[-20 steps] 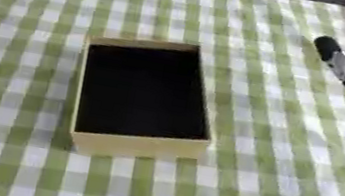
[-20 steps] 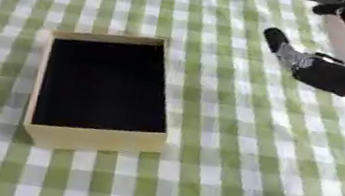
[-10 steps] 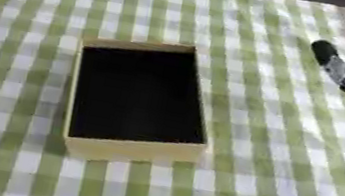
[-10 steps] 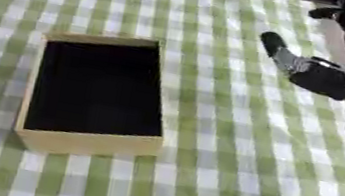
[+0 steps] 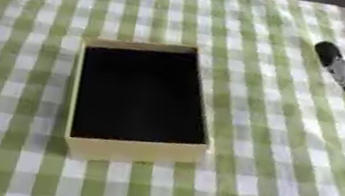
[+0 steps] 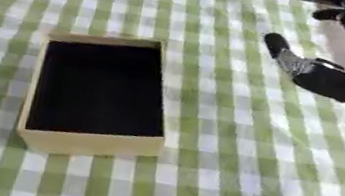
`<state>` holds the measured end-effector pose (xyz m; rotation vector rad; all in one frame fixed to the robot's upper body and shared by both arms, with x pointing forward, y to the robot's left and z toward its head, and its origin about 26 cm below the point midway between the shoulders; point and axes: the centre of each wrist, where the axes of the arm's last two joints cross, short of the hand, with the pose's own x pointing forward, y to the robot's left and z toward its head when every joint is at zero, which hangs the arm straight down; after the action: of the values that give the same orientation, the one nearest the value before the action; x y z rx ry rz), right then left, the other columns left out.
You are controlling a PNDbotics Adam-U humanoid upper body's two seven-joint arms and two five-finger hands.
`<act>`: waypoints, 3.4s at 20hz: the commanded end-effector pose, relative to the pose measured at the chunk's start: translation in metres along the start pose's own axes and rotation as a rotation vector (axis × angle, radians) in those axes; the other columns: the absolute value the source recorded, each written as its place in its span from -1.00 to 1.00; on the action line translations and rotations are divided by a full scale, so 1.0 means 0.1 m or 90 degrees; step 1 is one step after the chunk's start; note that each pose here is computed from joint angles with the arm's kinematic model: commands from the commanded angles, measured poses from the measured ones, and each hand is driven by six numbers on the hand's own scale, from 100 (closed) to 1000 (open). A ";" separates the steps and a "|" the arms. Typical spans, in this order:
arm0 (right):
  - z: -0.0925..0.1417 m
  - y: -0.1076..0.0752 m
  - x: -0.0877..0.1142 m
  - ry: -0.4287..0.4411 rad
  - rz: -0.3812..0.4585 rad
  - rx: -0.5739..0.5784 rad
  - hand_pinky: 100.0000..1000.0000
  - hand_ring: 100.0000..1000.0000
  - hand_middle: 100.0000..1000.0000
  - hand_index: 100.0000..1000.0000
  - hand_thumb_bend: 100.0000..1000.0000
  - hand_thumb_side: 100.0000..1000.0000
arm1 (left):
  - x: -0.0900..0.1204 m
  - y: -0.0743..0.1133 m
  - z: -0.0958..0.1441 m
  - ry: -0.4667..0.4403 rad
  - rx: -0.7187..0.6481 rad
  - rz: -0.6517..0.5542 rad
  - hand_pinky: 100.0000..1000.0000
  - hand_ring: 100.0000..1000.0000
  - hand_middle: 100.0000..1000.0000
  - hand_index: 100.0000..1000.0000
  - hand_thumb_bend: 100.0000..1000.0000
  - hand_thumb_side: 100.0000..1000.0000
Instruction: Pick up objects on the table and place them in the box.
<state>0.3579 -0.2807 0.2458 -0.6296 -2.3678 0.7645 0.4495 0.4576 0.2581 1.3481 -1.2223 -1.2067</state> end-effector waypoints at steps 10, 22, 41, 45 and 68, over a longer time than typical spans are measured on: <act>-0.01 -0.07 0.02 -0.007 0.006 -0.007 0.40 0.66 0.70 0.86 -0.20 -0.34 | 0.01 0.19 0.01 -0.014 0.046 -0.019 0.46 0.15 -0.08 0.23 -0.21 -1.00; 0.09 0.00 -0.07 0.021 -0.002 0.006 0.41 0.66 0.70 0.86 -0.23 -0.32 | 0.25 0.34 0.06 -0.101 0.079 -0.050 0.46 0.16 -0.07 0.26 -0.16 -1.00; 0.12 0.04 -0.13 0.036 -0.008 0.013 0.41 0.65 0.70 0.86 -0.24 -0.31 | 1.44 0.61 0.33 -0.475 0.093 -0.067 0.44 0.15 -0.08 0.27 -0.22 -1.00; 0.11 0.05 -0.12 0.034 -0.009 0.012 0.40 0.65 0.70 0.86 -0.23 -0.31 | 1.75 0.64 0.42 -0.552 0.084 -0.056 0.44 0.14 -0.09 0.26 -0.25 -1.00; 0.05 0.09 -0.07 0.021 -0.023 0.009 0.40 0.64 0.70 0.86 -0.22 -0.30 | 2.93 0.18 0.40 -0.759 -0.027 -0.058 0.43 0.20 -0.02 0.32 -0.29 -0.89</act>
<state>0.3634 -0.2807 0.2239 -0.5799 -2.3079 0.7405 0.4139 0.1657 0.2415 0.5273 -1.8814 -2.1832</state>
